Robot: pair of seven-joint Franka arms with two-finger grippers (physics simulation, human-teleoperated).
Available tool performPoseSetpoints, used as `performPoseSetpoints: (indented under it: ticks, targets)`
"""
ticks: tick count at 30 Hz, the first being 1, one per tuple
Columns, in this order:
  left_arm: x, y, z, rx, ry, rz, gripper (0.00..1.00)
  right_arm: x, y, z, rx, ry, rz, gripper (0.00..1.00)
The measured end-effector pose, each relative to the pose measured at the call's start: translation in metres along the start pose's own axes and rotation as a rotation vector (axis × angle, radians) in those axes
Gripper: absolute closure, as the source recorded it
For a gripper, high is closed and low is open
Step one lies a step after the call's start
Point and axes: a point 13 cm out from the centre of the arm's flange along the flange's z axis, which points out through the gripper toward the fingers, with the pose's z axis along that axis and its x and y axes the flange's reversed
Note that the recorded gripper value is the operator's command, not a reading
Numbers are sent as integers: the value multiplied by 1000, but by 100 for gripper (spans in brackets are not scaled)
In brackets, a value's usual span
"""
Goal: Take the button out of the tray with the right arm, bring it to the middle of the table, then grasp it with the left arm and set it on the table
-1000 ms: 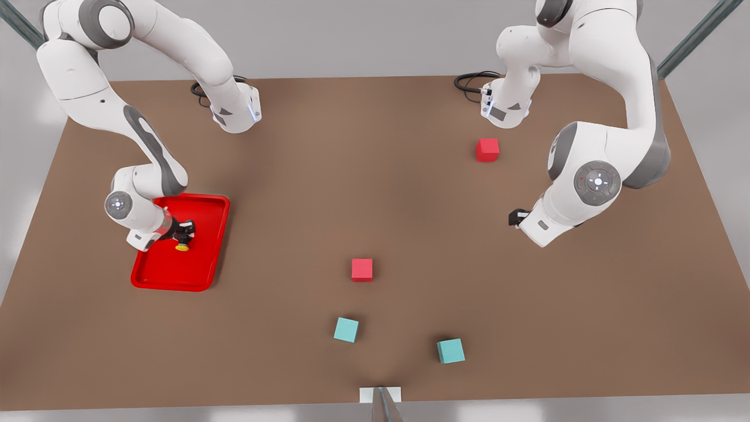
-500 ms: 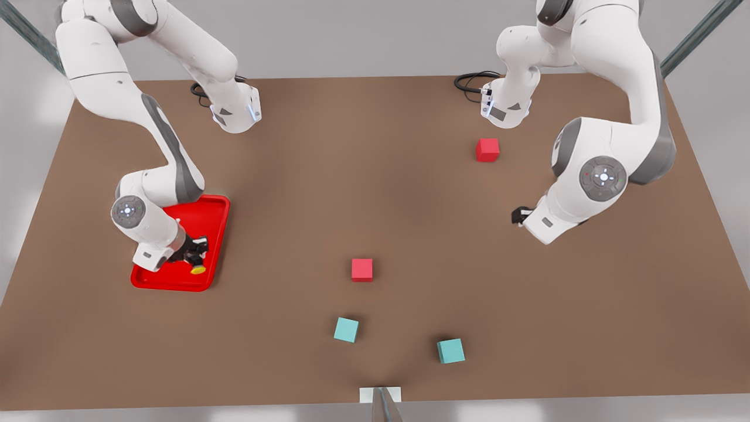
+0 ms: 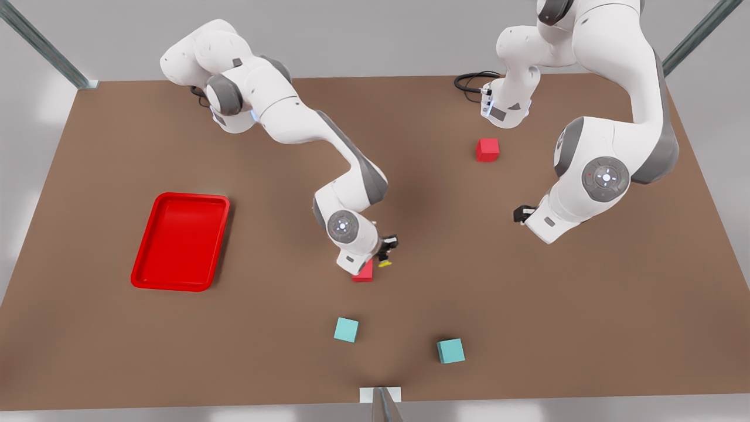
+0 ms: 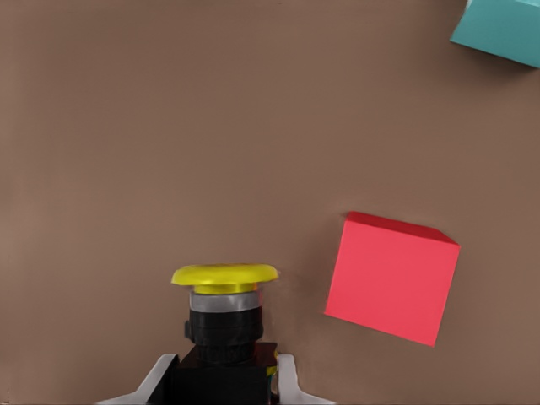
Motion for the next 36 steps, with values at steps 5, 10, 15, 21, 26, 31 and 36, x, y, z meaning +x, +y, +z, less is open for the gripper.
performPoseSetpoints:
  ticks: [5, 10, 15, 21, 26, 31, 36]
  targets:
    - [1, 3, 0, -1, 3, -5, 0, -22, 37, -2, -169, -66, 157, 0]
    - [-1, -29, -17, 22, -27, 13, 0, -86, -123, -174, -357, -61, 458, 0]
    - [-6, -188, -6, 33, -52, 67, 0, 55, -433, -282, 41, -62, 602, 0]
    - [-55, -220, 49, 11, -100, -202, 0, 102, -470, -418, 329, -140, 435, 0]
    - [-51, -259, 52, 63, -116, -330, 0, 126, -462, -418, 321, -40, 374, 0]
    - [-78, -262, 80, 113, -127, -442, 0, 109, -477, -391, 332, 40, 321, 0]
    - [-109, -242, 141, 129, -98, -476, 0, 72, -476, -379, 372, 13, 242, 0]
